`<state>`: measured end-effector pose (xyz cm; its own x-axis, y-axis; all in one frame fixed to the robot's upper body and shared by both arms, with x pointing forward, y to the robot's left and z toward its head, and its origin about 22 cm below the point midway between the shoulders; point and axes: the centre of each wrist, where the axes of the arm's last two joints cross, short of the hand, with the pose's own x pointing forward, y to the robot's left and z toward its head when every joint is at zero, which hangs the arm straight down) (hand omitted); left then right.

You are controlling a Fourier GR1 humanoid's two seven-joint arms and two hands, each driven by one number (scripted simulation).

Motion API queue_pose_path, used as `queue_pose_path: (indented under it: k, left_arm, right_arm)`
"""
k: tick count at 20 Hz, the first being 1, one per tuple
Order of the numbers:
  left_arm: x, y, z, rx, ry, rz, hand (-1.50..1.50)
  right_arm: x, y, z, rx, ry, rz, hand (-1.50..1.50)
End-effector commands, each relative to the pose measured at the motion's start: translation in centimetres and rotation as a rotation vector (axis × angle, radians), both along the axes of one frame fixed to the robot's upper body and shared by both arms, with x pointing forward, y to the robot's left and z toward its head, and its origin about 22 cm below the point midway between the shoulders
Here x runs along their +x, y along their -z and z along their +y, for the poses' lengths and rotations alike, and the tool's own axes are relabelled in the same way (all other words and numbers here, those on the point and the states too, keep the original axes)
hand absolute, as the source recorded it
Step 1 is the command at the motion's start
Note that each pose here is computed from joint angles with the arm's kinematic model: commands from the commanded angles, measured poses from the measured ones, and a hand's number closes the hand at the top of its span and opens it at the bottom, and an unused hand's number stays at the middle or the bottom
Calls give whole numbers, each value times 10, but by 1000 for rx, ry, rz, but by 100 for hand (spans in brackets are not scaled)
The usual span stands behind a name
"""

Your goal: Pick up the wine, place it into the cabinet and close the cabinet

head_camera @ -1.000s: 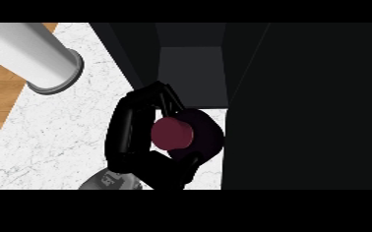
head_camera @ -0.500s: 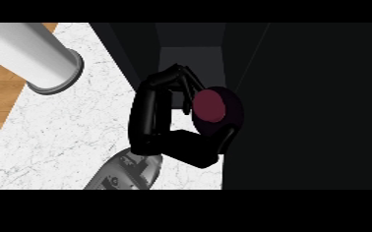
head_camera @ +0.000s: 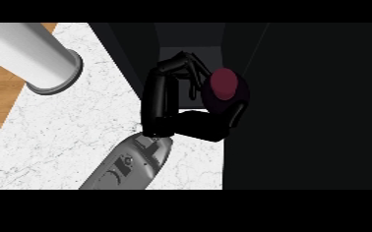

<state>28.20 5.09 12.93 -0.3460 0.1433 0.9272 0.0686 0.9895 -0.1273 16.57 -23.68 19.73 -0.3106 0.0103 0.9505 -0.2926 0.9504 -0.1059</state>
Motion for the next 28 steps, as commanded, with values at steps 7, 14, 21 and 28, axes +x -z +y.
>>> queue_pose_path:
  k: [7, 14, 21, 28]
  left_arm:
    - [0, 40, 1, -88, -28, 44, 150]
    - [12, 67, -1, 51, -92, 46, 150]
    - [23, 98, 13, 106, -129, -9, 150]
    - [32, 101, 21, 74, -162, 18, 150]
  right_arm:
    - [-31, -10, 6, 52, -46, -43, -150]
    - [-35, -17, -2, 23, -18, -63, -150]
    - [-20, -7, -4, 26, -51, -56, -150]
    - [-21, -11, -10, 40, -28, -69, -150]
